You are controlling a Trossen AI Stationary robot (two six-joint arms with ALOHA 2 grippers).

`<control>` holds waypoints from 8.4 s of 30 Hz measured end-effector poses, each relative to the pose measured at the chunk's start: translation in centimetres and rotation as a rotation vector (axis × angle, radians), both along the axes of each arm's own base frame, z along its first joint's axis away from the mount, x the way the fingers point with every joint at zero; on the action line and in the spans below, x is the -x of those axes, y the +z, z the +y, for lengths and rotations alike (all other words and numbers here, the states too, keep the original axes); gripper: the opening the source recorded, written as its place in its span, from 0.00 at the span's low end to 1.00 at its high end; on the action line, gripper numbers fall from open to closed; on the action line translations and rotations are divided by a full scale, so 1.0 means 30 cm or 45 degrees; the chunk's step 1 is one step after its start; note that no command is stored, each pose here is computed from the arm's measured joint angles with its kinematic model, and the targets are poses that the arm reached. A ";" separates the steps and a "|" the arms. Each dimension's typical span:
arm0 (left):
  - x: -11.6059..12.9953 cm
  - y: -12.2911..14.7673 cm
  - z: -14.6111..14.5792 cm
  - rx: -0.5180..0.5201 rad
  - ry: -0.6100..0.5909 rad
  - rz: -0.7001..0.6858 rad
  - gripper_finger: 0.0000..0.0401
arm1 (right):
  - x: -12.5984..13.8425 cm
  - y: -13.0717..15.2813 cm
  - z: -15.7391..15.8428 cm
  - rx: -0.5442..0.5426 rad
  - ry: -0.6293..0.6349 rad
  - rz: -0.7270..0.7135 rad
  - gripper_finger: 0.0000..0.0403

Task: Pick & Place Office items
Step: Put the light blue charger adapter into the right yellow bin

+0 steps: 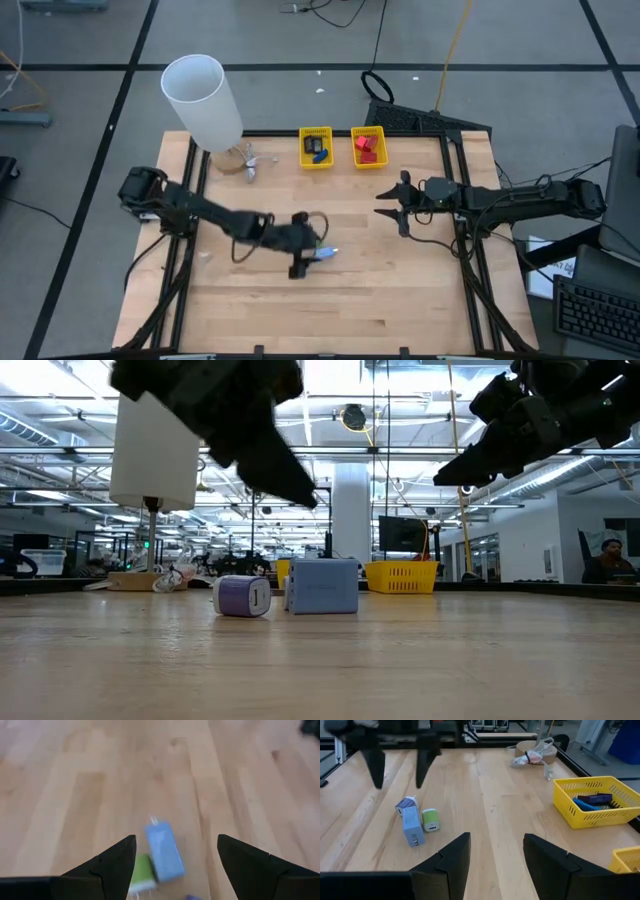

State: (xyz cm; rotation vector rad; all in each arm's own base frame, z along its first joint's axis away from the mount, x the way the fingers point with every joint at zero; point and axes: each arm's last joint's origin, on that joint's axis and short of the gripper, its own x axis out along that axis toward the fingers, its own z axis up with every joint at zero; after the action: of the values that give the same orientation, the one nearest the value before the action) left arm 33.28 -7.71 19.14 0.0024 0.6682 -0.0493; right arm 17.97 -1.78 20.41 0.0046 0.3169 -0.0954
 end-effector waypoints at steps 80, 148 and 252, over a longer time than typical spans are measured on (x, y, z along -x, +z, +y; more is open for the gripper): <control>0.054 -0.119 0.111 -0.272 0.523 0.368 0.70 | -0.006 0.021 -0.001 0.012 0.001 -0.087 0.42; -0.003 -0.196 0.114 -0.051 0.127 0.371 0.70 | -0.006 0.020 0.000 0.009 0.000 -0.081 0.42; -0.072 0.060 0.123 -0.136 0.118 -0.584 0.34 | -0.152 -0.041 0.043 -0.116 0.134 -0.264 0.65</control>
State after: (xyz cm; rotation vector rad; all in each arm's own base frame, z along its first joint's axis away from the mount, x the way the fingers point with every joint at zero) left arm 35.43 -4.01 20.93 0.0830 0.2111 0.0752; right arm 22.52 -0.49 19.17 0.0874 0.1136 0.0238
